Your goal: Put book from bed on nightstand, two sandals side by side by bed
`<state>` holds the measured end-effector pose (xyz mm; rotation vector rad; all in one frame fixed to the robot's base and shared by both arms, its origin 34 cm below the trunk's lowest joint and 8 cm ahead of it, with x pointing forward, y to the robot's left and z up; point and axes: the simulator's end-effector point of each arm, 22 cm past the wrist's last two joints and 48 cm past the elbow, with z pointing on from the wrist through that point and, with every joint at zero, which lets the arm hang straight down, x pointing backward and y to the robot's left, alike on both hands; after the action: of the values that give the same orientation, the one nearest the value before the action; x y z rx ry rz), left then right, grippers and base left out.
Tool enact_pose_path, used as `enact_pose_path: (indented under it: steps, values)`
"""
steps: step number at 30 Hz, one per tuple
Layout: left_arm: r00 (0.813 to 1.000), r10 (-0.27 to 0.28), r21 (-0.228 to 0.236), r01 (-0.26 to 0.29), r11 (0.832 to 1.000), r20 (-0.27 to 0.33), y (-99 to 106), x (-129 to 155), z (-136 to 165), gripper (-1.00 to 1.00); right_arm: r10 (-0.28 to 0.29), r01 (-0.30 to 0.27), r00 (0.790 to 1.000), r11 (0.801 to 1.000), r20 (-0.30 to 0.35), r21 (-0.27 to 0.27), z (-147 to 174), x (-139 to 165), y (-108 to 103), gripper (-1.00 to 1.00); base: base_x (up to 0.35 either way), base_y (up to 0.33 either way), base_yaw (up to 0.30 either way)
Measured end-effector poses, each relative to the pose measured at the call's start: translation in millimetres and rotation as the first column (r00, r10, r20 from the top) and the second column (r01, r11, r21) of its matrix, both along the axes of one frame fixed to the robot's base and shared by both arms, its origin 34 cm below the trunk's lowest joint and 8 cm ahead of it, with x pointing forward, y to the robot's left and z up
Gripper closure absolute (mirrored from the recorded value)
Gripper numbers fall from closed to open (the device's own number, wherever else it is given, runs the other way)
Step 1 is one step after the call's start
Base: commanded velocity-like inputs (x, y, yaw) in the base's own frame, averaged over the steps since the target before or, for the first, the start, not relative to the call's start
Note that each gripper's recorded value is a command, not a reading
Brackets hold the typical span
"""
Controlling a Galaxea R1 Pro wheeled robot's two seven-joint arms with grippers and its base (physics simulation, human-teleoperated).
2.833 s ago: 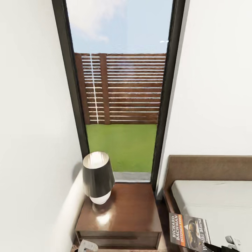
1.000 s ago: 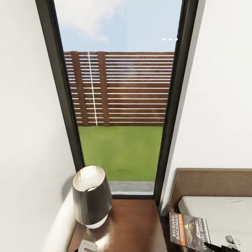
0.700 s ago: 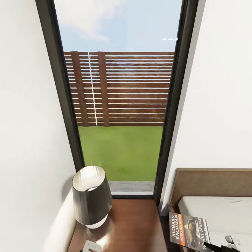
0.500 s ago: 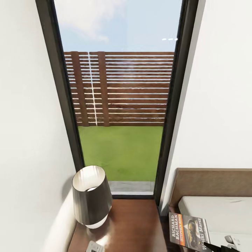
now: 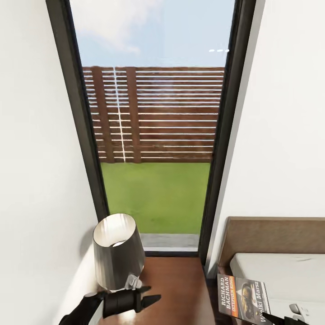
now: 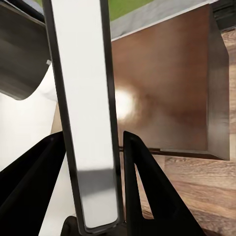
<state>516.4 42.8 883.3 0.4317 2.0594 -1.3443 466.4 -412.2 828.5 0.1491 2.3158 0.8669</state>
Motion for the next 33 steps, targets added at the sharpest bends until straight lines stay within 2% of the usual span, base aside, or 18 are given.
enact_pose_path:
  steps: [1,5,10,16,21,25,27,28,29,30,31,33]
  values:
    - [1.000,-0.015,-0.025,0.016,1.000,0.004,-2,-1,7,-1.00,0.000,0.000,1.000,1.000,0.000,0.000,0,0,0,1.00,0.000,0.000,0.000]
    - [0.999,-0.037,-0.059,0.038,0.998,0.011,-4,-3,17,-1.00,0.000,0.000,1.000,1.000,0.000,-0.001,0,0,0,1.00,0.000,0.000,0.000]
    - [0.998,-0.043,-0.066,0.045,0.997,0.036,-6,7,31,-1.00,0.001,-0.001,1.000,1.000,-0.001,-0.001,0,0,0,1.00,0.000,0.000,0.000]
    - [0.998,-0.052,-0.074,0.054,0.996,0.029,-11,10,41,-1.00,0.002,-0.002,1.000,1.000,-0.001,0.000,-1,0,1,1.00,0.000,0.000,0.000]
    - [0.998,-0.057,-0.079,0.059,0.995,0.025,-15,9,41,-1.00,0.003,-0.002,1.000,1.000,-0.007,0.021,2,1,4,1.00,0.000,0.000,0.000]
    - [0.998,-0.059,-0.082,0.061,0.995,0.024,-19,8,42,-1.00,-0.011,0.017,0.997,0.997,-0.078,0.075,2,0,9,1.00,0.000,0.000,0.000]
    - [0.998,-0.059,-0.082,0.061,0.995,0.024,-19,8,42,-1.00,0.009,0.004,0.995,0.992,-0.099,0.125,14,12,20,1.00,0.000,0.000,0.000]
    - [0.998,-0.059,-0.082,0.061,0.995,0.024,-20,8,42,-1.00,0.010,0.002,0.996,0.990,-0.087,0.141,22,21,23,1.00,0.000,0.000,0.000]
    - [0.998,-0.059,-0.082,0.060,0.995,0.024,-20,8,42,-1.00,0.070,-0.057,0.994,0.986,-0.082,0.160,37,34,37,1.00,0.000,0.000,0.000]
    - [0.998,-0.058,-0.082,0.060,0.995,0.024,-20,8,42,-1.00,0.081,-0.074,0.996,0.980,-0.032,0.186,62,56,44,1.00,0.000,0.000,0.000]
    - [0.998,-0.058,-0.081,0.060,0.995,0.024,-20,8,42,-1.00,0.110,-0.104,0.994,0.975,-0.024,0.194,83,67,45,1.00,0.000,0.000,0.000]
    - [0.998,-0.058,-0.081,0.060,0.995,0.024,-20,8,41,-1.00,0.131,-0.123,0.991,0.975,-0.032,0.185,95,70,42,1.00,0.000,0.000,0.000]
